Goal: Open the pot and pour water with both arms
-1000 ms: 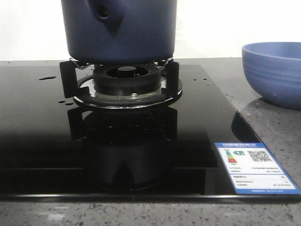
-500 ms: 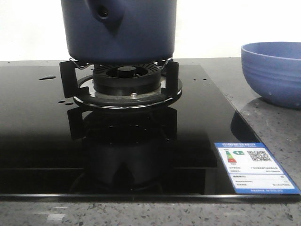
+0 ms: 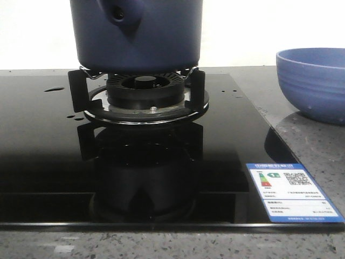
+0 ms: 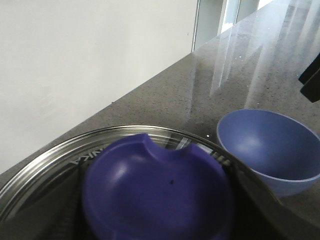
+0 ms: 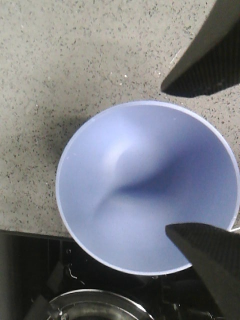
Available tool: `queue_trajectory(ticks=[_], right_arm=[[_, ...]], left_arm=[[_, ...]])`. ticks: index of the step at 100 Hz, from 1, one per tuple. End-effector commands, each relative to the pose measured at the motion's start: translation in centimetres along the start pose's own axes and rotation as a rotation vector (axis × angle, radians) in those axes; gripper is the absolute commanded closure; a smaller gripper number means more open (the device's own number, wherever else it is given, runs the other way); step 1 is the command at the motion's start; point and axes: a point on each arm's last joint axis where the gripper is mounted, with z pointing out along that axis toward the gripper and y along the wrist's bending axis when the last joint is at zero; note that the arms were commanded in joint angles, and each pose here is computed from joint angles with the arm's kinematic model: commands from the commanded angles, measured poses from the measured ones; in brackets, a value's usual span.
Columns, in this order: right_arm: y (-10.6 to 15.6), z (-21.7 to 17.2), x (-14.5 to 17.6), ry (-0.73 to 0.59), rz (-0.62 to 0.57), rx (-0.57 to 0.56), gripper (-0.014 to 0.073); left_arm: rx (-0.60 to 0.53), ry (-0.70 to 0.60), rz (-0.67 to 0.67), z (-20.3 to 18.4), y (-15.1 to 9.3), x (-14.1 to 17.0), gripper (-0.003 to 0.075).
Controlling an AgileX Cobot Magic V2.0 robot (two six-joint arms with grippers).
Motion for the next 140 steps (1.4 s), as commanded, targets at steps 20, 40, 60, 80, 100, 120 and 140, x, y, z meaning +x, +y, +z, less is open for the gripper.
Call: queue_trajectory(ticks=[20,40,60,80,100,120,140], right_arm=[[0.6,-1.8,-0.6,-0.095,-0.006,-0.016,0.0118],[0.7,-1.8,-0.6,-0.096,-0.005,-0.02,0.0118],[0.7,-1.8,-0.6,-0.096,-0.005,-0.02,0.0118],[0.7,-1.8,-0.6,-0.09,-0.005,-0.022,0.0118],[0.7,-1.8,-0.6,-0.088,-0.005,-0.022,0.0118],[0.7,-1.8,-0.6,-0.087,-0.005,-0.022,0.0118],[0.7,-1.8,-0.6,-0.087,-0.005,-0.022,0.0118]], left_arm=[[-0.013,-0.126,-0.022,-0.6,-0.4,-2.6,0.0372],[-0.011,-0.139,-0.019,-0.6,-0.4,-2.7,0.0372],[0.0,-0.139,0.017,-0.2,-1.1,-2.8,0.0372],[-0.03,-0.121,0.021,0.3,-0.8,-2.5,0.0372],[-0.012,-0.097,0.002,1.2,-0.4,-1.5,0.0372],[-0.012,-0.097,0.0,1.2,-0.4,-1.5,0.0372],[-0.012,-0.096,0.002,1.2,-0.4,-1.5,0.0342]])
